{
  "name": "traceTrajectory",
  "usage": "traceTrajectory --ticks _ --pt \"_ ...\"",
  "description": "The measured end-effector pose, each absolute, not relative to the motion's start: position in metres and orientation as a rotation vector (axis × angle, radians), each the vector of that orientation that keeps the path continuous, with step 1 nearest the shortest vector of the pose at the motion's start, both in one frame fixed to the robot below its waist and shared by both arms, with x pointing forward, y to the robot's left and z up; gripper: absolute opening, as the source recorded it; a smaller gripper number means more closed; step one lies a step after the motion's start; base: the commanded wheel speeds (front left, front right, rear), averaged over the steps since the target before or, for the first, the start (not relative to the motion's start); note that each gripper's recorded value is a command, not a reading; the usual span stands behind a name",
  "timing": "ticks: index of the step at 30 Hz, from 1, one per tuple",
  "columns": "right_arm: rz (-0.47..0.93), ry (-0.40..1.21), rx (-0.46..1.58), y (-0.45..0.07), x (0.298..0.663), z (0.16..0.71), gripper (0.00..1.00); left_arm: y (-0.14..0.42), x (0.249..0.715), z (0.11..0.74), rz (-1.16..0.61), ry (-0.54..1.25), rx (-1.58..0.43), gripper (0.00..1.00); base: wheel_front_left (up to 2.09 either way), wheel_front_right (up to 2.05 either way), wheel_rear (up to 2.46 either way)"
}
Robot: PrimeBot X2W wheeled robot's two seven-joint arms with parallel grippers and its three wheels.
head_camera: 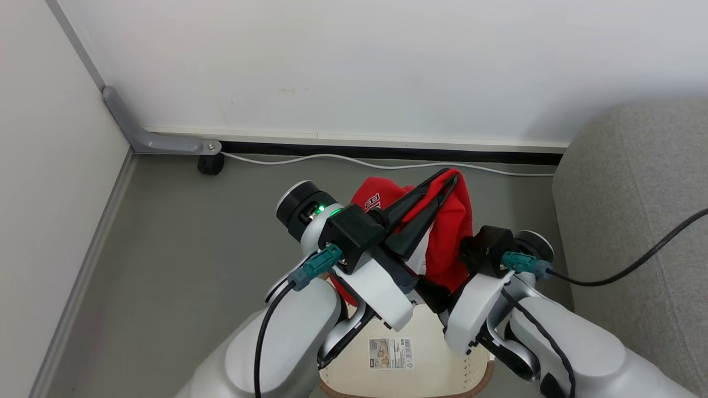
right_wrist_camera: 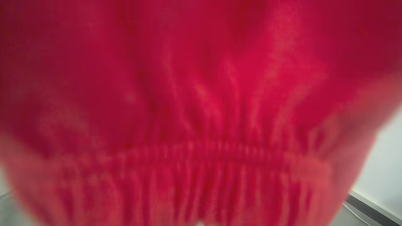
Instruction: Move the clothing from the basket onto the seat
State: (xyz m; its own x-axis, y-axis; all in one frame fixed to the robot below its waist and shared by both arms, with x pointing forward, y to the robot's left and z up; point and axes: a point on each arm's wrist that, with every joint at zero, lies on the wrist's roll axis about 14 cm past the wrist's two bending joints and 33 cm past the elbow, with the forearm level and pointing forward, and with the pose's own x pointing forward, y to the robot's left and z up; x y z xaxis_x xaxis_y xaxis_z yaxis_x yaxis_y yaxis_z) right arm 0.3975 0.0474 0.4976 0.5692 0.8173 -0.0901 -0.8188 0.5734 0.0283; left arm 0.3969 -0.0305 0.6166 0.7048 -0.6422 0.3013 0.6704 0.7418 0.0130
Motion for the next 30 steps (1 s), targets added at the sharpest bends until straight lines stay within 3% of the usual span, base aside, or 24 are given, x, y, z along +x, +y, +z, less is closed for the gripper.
traceTrajectory --ticks 1,2,10,11,12,13,14,30 --pt "0.952 0.090 -0.003 0.049 0.400 0.500 0.27 -0.030 0.397 0.615 -0.730 -0.291 -0.106 0.00 0.00 0.00 0.00" --pt "0.944 0.084 0.008 0.049 0.403 0.503 0.00 -0.030 0.398 0.613 -0.729 -0.285 -0.109 0.00 0.00 0.00 0.00" --pt "0.889 0.046 0.026 0.038 0.416 0.512 0.00 -0.027 0.406 0.597 -0.709 -0.232 -0.111 0.00 0.00 0.00 0.00" --pt "0.878 0.045 0.029 0.035 0.417 0.512 0.00 -0.027 0.407 0.595 -0.708 -0.229 -0.115 0.05 0.00 0.00 0.00" --pt "0.868 0.047 0.030 0.031 0.418 0.511 0.00 -0.027 0.408 0.594 -0.706 -0.224 -0.121 0.40 0.00 0.00 0.00" --pt "0.861 0.049 0.030 0.029 0.418 0.509 0.00 -0.028 0.409 0.593 -0.706 -0.220 -0.121 0.96 0.00 0.00 0.00" --pt "0.850 0.048 0.037 0.026 0.419 0.509 0.00 -0.027 0.409 0.591 -0.705 -0.214 -0.122 1.00 0.00 0.00 0.00" --pt "0.647 -0.030 0.093 -0.036 0.438 0.529 0.00 -0.028 0.414 0.563 -0.718 -0.135 -0.146 1.00 0.00 0.00 0.00"
